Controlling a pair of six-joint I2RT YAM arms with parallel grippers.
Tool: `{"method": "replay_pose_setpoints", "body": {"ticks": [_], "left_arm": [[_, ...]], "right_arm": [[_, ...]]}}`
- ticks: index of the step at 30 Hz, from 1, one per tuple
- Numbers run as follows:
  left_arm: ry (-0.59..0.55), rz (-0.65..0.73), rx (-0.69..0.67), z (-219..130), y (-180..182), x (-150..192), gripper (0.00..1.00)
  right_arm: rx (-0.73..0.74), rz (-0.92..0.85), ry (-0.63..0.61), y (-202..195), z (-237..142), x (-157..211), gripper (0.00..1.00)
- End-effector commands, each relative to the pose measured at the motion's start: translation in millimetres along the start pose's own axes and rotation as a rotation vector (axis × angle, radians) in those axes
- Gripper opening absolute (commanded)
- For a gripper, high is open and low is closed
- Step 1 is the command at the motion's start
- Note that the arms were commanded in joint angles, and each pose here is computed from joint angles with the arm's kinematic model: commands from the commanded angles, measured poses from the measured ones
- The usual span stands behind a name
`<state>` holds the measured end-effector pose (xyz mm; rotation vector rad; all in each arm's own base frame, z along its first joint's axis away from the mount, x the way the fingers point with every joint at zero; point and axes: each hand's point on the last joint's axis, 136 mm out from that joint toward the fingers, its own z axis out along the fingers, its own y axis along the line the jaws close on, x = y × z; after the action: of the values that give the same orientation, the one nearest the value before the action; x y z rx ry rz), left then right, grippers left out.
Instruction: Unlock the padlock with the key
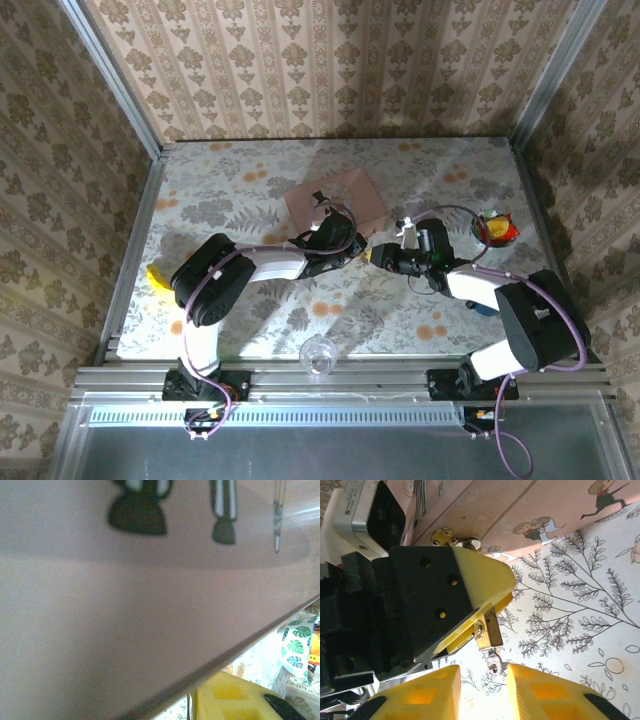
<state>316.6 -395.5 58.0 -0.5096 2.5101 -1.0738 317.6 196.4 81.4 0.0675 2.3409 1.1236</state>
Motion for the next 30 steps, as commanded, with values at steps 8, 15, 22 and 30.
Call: {"method": "replay_pose_setpoints", "body": {"ticks": [8, 15, 22, 30], "left_arm": [[0.236, -0.088, -0.099, 2, 37, 59, 0.0], [0.235, -0.091, -0.098, 2, 38, 59, 0.0], [0.239, -0.087, -0.095, 3, 38, 60, 0.0], [0.267, -0.072, -0.093, 5, 34, 68, 0.0]], "right_arm": [[-0.019, 0.023, 0.009, -2, 17, 6, 0.29], [-0.013, 0.03, 0.014, -6, 20, 9, 0.23], [-0.021, 0.035, 0.005, -7, 22, 9, 0.04], [-0.068, 0.047, -0.045, 3, 26, -6, 0.0]]}}
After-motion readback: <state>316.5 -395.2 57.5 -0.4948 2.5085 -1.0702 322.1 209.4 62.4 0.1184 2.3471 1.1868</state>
